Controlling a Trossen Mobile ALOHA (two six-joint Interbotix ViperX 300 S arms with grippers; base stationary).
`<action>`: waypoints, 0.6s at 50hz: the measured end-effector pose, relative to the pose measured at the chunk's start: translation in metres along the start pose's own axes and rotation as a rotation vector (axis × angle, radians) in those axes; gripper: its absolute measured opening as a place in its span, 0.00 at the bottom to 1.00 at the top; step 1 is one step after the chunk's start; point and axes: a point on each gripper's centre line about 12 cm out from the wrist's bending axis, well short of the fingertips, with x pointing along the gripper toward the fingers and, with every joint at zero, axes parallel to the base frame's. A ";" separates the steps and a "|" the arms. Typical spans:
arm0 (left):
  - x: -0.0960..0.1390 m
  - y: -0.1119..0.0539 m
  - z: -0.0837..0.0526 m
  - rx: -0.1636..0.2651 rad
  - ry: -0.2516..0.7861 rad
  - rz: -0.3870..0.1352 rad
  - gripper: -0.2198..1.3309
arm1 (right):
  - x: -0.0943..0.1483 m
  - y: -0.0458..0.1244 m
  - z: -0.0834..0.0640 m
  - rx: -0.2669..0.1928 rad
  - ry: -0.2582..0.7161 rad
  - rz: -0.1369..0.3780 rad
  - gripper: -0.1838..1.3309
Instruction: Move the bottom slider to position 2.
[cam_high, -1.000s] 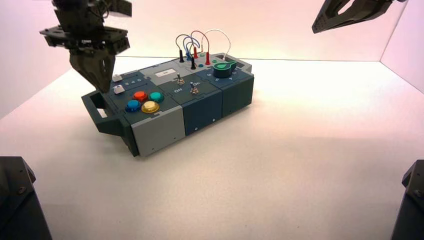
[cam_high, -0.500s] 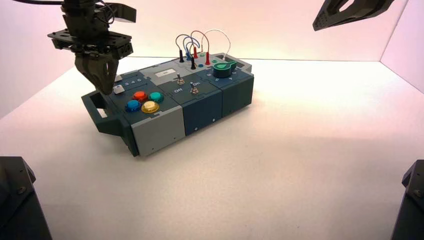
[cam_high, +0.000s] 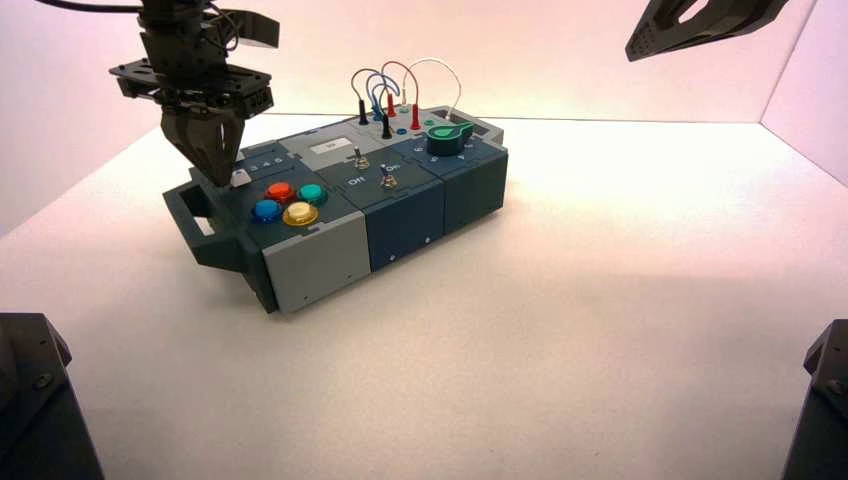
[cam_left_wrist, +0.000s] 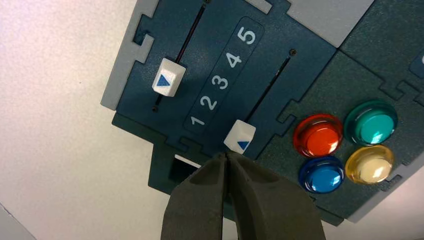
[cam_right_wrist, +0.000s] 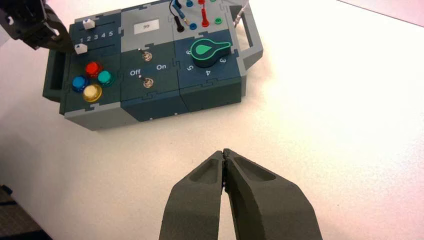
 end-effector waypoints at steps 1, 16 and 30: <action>0.000 0.000 0.000 0.000 0.000 0.000 0.03 | 0.000 0.000 0.000 0.000 0.000 0.000 0.03; -0.001 0.001 0.002 0.001 -0.006 0.002 0.03 | 0.001 0.000 0.000 0.001 0.004 -0.002 0.03; 0.000 0.001 0.002 0.000 -0.005 0.001 0.03 | 0.001 0.000 0.000 0.003 0.004 -0.002 0.03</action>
